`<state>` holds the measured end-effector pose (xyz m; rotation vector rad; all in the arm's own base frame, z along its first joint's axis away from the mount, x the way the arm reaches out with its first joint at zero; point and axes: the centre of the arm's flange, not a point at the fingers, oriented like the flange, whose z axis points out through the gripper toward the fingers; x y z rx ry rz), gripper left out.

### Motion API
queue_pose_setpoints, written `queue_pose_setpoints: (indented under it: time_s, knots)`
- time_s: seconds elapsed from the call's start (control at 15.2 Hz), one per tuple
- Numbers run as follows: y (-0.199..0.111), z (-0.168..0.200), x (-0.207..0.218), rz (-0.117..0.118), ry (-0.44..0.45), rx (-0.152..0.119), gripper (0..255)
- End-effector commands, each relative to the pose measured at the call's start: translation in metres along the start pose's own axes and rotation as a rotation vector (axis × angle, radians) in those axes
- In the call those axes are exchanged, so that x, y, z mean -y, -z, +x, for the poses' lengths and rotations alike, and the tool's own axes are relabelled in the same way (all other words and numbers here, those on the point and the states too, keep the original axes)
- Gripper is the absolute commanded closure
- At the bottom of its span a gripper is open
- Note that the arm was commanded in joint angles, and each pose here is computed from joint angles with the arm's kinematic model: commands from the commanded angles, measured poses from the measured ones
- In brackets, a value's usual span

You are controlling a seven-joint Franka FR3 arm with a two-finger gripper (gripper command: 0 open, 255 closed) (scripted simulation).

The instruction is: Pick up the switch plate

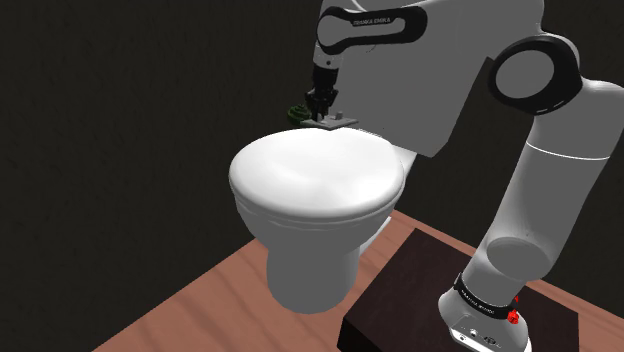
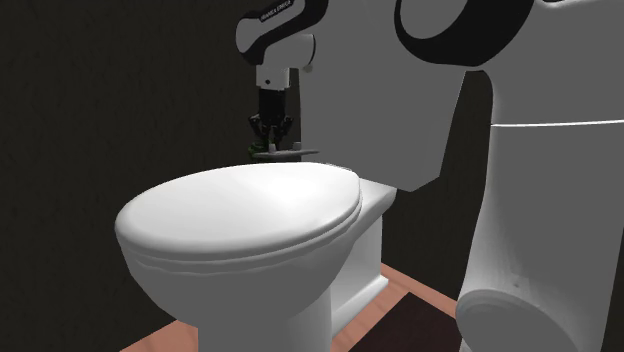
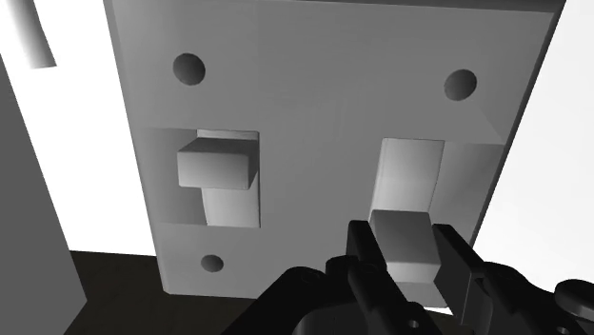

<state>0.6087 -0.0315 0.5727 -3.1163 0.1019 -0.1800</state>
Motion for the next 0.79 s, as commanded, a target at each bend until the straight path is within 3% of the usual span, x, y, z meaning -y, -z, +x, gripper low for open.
queue_pose_setpoints:
  time_s: [0.0, 0.73]
  knots:
    - [0.010, 0.001, 0.000, 0.000, 0.000, 0.000, 255]
    - [0.058, 0.006, 0.001, 0.000, 0.000, 0.000, 255]
